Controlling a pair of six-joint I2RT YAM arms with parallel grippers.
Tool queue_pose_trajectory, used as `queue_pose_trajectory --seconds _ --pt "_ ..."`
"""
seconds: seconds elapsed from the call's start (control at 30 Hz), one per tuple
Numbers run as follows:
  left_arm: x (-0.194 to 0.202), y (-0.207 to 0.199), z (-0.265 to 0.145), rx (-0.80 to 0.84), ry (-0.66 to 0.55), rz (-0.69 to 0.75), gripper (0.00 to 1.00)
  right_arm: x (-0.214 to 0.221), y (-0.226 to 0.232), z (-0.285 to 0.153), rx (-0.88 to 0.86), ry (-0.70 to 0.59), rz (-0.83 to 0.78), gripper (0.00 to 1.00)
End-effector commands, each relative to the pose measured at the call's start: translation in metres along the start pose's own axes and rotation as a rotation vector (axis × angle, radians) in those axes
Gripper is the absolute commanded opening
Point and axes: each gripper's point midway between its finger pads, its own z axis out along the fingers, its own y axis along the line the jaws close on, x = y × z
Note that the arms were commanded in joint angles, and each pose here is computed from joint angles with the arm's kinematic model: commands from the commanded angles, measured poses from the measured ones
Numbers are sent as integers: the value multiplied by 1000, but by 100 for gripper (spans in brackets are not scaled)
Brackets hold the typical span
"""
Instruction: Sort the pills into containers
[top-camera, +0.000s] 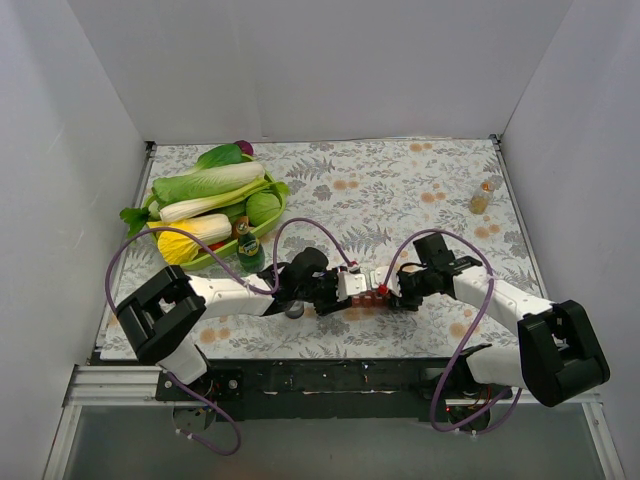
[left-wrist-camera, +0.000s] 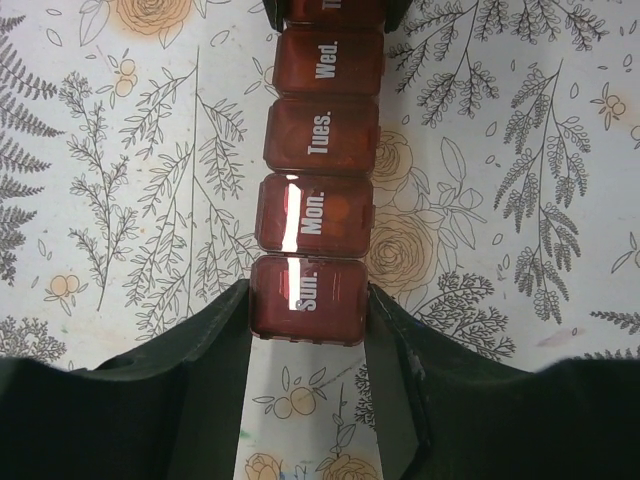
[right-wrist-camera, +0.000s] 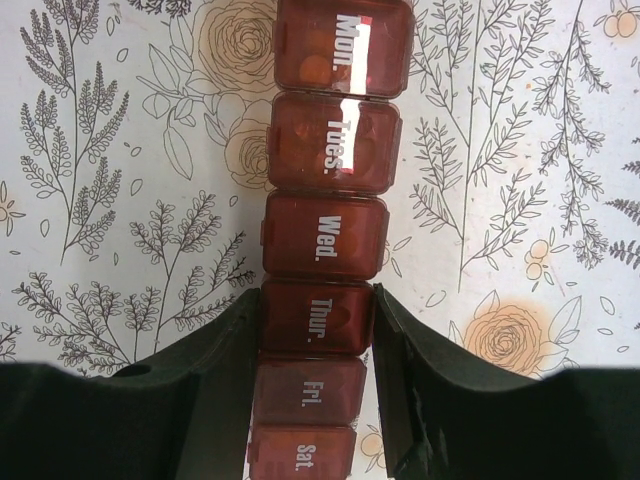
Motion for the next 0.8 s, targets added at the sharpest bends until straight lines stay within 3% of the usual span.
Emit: queue_pose_trajectory --seconds 0.0,0.6,0.77 --pt "-19 -4 -4 31 -37 -31 20 2 -4 2 27 14 -55 16" --pt "4 -22 1 191 56 -226 21 5 -10 5 80 46 -100 14" --pt "0 -13 -3 199 53 -338 31 6 -10 6 78 48 -98 14"
